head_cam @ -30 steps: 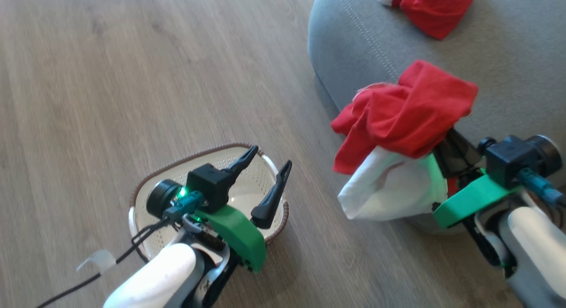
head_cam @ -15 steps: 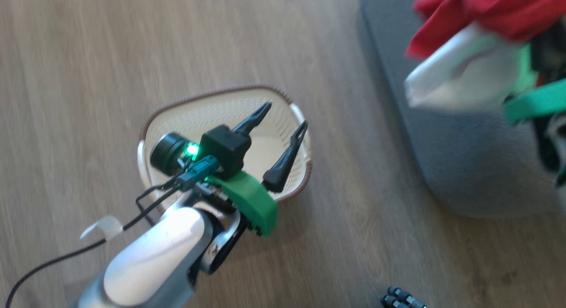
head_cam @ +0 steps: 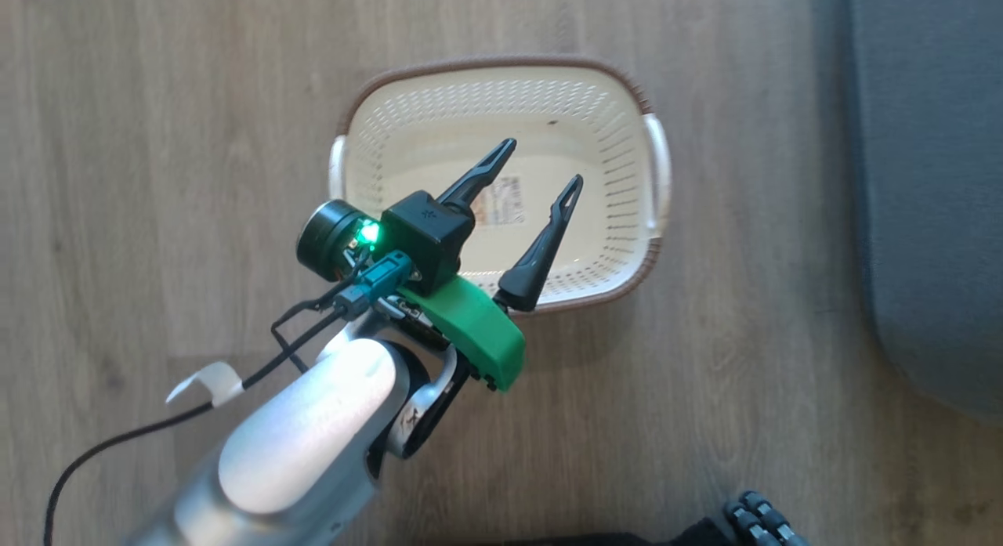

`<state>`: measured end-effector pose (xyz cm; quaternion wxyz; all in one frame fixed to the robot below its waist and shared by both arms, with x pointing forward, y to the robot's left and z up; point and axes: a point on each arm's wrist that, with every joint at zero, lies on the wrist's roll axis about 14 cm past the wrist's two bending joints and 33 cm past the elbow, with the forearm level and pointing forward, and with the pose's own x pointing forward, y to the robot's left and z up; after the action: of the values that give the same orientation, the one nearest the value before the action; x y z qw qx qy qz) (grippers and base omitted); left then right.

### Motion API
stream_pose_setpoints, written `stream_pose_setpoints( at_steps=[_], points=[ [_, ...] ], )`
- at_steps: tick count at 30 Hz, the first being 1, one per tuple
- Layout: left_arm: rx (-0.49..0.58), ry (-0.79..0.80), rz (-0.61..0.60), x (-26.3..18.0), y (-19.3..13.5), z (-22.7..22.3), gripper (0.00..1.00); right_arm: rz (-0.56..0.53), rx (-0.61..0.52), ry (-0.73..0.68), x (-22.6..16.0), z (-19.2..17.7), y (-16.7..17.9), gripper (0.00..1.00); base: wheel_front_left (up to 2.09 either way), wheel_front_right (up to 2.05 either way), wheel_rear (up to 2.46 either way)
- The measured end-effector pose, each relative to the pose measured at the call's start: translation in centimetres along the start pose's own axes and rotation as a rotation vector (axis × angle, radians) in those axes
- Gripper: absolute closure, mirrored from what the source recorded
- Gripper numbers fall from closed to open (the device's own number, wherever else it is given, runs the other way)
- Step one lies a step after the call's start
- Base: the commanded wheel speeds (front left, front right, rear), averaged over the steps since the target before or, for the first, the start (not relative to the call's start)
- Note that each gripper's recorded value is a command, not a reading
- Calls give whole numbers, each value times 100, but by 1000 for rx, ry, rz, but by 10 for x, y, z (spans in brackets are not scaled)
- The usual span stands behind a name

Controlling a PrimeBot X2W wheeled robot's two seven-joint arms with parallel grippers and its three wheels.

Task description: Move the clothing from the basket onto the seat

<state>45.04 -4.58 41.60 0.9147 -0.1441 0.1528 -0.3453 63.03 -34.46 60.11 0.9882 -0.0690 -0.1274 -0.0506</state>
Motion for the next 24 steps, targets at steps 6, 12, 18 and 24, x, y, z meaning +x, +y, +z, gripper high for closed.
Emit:
stream_pose_setpoints(
  at_steps=[6, 12, 18, 24],
  points=[
    [-64, 19, 93, -12, 20, -19, 0, -108, 35, -12, 33, -1, -31, 100, 0, 0, 0],
    [-88, 39, 123, -18, 25, -31, 0, -282, 53, -30, 26, 13, -96, 100, 0, 0, 0],
    [-94, 49, 101, -13, 19, -34, 0, -447, 12, 30, -9, 12, -161, 100, 0, 0, 0],
    [-117, 82, 69, -7, 12, -45, 0, -530, 11, 87, -32, -9, -186, 100, 0, 0, 0]
  ],
)
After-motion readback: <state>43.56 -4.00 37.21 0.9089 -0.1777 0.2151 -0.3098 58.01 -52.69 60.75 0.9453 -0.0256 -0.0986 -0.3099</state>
